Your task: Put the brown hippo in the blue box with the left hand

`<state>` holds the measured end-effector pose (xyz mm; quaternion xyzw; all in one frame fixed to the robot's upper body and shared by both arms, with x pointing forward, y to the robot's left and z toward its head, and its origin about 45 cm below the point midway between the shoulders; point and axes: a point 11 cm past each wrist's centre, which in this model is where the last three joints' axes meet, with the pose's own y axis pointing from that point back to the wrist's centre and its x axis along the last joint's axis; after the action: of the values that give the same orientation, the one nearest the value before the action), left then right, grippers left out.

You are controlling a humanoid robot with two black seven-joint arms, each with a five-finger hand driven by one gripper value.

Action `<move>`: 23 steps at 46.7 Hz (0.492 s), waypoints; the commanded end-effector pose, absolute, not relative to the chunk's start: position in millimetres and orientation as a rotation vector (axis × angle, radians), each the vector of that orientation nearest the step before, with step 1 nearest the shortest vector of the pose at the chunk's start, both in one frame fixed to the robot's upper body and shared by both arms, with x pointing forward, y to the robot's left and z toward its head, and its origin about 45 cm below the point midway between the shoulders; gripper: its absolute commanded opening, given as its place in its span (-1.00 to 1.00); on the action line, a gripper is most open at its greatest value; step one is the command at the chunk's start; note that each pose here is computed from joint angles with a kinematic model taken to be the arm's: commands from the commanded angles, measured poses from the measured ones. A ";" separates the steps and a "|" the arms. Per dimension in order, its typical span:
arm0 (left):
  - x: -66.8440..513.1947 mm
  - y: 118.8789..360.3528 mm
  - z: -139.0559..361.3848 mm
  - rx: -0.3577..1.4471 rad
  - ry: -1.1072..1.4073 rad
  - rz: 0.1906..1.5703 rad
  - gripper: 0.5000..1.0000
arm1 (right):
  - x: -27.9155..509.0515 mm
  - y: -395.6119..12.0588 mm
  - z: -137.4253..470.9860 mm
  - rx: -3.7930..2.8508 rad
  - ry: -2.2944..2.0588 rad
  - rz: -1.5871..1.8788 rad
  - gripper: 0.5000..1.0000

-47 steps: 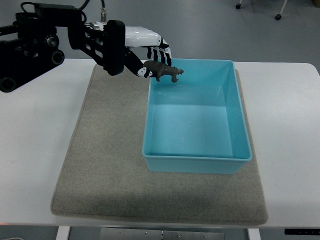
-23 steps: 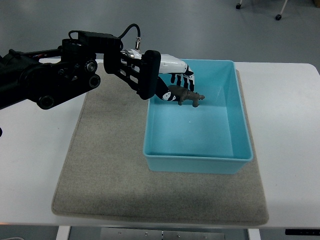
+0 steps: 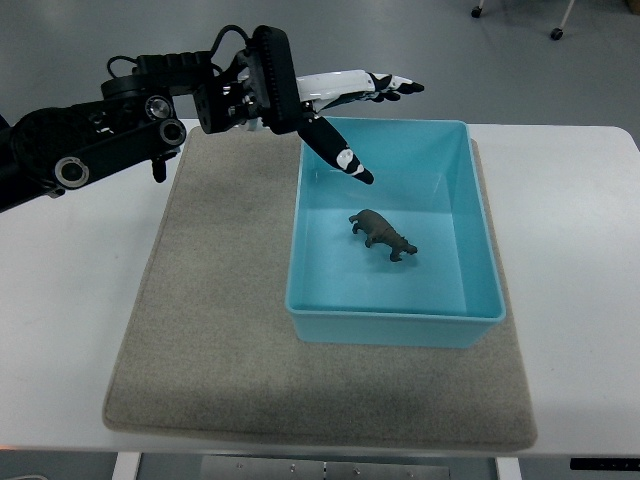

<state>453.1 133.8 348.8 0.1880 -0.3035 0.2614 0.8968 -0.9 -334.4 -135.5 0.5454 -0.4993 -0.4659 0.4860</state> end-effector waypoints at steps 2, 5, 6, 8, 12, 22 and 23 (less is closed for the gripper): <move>460.3 150.5 357.5 0.331 -0.530 0.614 0.99 | -1.3 -334.4 -135.5 1.326 -1.215 -1.135 0.74; 464.4 158.9 355.4 0.293 -0.452 0.659 0.99 | -0.3 -334.4 -135.5 1.328 -1.217 -1.133 0.74; 465.5 162.4 354.5 0.279 -0.424 0.675 0.99 | -1.3 -334.4 -135.5 1.326 -1.214 -1.134 0.74; 468.1 172.4 352.6 0.253 -0.366 0.712 0.99 | -1.4 -334.4 -135.5 1.326 -1.214 -1.134 0.74; 472.1 193.3 349.2 0.197 -0.255 0.784 0.99 | -1.3 -334.4 -135.5 1.326 -1.215 -1.135 0.75; 475.2 239.8 311.7 0.055 0.087 0.920 0.99 | -1.2 -334.4 -135.5 1.327 -1.216 -1.135 0.74; 475.7 245.3 307.1 0.044 0.122 0.933 0.99 | -1.2 -334.4 -135.5 1.328 -1.215 -1.134 0.74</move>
<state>475.0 229.3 322.2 0.0394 0.0063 0.4315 0.9012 -1.2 -334.4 -135.5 0.5453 -0.4992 -0.4661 0.4860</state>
